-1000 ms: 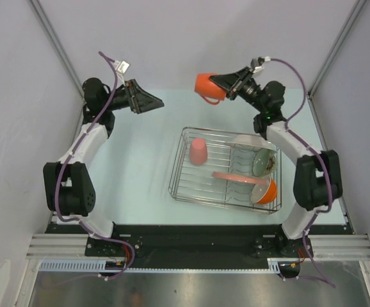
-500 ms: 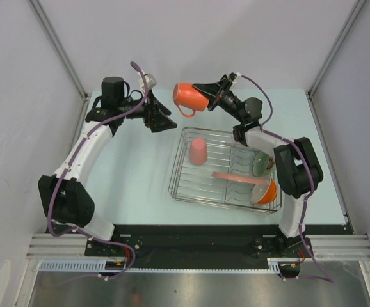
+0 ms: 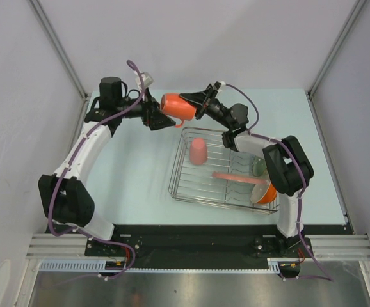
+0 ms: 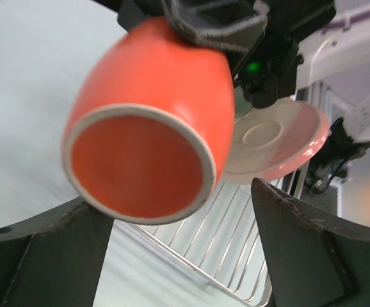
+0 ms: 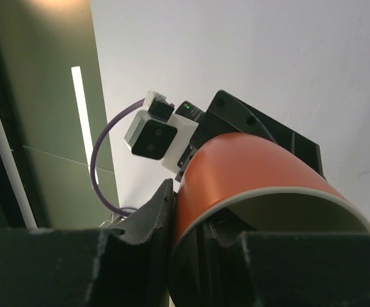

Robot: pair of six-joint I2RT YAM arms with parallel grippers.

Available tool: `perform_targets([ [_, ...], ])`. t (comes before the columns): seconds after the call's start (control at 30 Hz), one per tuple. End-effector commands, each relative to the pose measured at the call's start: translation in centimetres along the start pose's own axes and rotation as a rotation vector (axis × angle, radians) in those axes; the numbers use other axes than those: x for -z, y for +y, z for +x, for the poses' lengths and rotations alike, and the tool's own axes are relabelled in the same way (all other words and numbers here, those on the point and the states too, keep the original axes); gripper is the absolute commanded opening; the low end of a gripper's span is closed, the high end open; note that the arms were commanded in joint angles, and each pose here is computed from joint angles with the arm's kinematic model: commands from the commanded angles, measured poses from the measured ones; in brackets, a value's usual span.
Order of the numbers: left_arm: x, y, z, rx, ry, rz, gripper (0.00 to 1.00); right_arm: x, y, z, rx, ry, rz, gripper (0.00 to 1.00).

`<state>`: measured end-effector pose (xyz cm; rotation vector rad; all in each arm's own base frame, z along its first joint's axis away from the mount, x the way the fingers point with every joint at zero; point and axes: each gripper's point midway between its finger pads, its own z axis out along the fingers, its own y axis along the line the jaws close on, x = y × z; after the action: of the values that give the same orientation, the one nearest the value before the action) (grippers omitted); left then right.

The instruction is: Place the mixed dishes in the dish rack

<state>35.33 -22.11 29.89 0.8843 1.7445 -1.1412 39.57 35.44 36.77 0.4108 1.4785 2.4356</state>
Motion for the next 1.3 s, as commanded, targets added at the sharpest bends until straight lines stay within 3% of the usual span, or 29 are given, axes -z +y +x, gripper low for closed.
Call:
perform_targets([
  [0.0,1.6,-0.3,-3.9,0.03,-0.11,0.047,0.91,0.7,8.6,3.1,-0.086,0.115,-0.272,0.0],
  [0.23,1.7,-1.3,-5.2,0.195,-0.172,0.158,0.96,0.5,8.5,3.5,-0.101,0.124,-0.275,0.0],
  [0.83,1.1,-0.4,-5.4,0.209,-0.204,0.18,0.97,-0.9,7.1,4.9,-0.153,0.149,-0.282,0.0],
  [1.1,0.5,-0.3,-4.2,0.225,-0.184,0.176,0.93,-1.6,7.8,4.7,-0.141,0.149,-0.327,0.0],
  [1.27,0.1,-0.3,-3.9,0.233,-0.177,0.177,0.84,-1.8,7.9,4.8,-0.143,0.143,-0.344,0.0],
])
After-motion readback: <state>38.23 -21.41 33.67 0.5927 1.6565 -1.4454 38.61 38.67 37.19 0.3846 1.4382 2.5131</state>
